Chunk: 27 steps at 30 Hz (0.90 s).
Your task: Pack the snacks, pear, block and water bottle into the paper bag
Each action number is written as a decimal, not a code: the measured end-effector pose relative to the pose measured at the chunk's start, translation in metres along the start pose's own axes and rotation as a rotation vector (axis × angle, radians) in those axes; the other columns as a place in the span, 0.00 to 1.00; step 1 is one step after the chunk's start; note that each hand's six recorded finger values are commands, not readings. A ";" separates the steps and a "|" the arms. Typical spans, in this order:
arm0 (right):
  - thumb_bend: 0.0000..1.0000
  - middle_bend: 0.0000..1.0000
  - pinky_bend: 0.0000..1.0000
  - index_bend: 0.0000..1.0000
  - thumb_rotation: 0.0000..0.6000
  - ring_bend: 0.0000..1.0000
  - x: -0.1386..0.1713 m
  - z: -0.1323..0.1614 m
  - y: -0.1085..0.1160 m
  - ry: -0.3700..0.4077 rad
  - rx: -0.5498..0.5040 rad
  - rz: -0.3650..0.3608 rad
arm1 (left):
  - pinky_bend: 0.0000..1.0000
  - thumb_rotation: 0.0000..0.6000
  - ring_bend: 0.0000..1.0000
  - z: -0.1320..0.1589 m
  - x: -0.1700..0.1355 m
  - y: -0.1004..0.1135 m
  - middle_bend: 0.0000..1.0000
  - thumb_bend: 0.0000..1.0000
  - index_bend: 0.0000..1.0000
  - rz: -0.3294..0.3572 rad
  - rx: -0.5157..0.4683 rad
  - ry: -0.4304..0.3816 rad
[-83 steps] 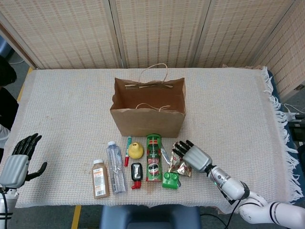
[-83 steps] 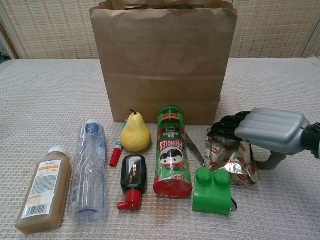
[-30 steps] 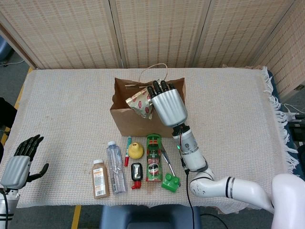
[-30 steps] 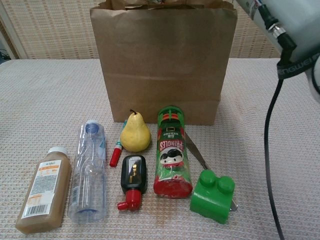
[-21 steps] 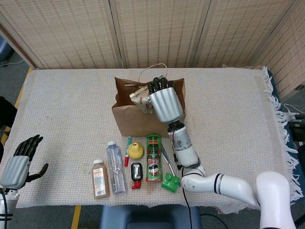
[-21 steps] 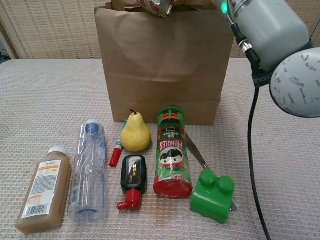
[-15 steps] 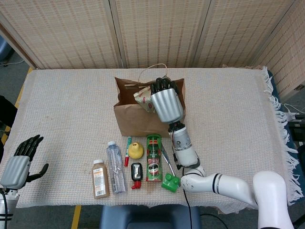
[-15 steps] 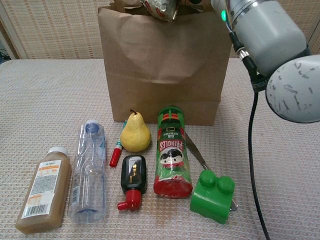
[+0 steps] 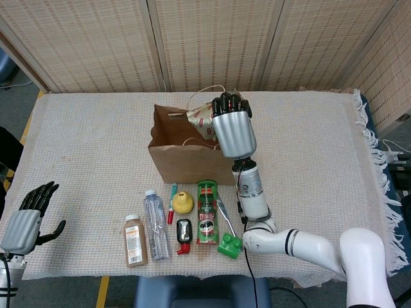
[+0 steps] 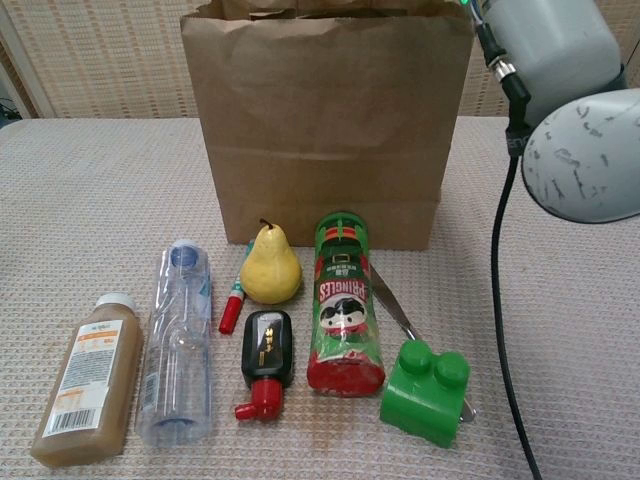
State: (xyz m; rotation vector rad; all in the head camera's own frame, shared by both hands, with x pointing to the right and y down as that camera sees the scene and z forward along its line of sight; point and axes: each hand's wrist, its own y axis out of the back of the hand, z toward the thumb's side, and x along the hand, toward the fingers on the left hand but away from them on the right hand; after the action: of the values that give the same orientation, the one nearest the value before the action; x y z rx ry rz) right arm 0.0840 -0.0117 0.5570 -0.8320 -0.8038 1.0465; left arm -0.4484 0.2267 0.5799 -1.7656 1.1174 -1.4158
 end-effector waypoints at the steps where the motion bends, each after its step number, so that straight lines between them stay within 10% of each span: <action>1: 0.33 0.57 0.66 0.49 1.00 0.51 0.000 0.000 -0.001 0.001 0.005 0.003 | 0.07 1.00 0.00 0.000 0.000 0.000 0.00 0.34 0.00 0.000 0.000 0.000; 11: 0.03 0.16 0.33 0.00 1.00 0.08 0.010 0.005 -0.021 0.049 0.075 0.111 | 0.07 1.00 0.00 0.000 0.000 0.001 0.00 0.34 0.00 0.002 -0.001 0.000; 27: 0.00 0.13 0.31 0.01 1.00 0.07 0.015 -0.011 0.014 0.097 -0.059 0.026 | 0.07 1.00 0.00 -0.002 0.001 0.001 0.00 0.34 0.00 0.003 0.000 0.004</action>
State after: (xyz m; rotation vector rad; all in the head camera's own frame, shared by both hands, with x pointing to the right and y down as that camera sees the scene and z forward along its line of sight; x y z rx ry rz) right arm 0.0921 0.0046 0.5425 -0.9383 -0.7464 1.0016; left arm -0.4502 0.2256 0.5798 -1.7606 1.1219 -1.4185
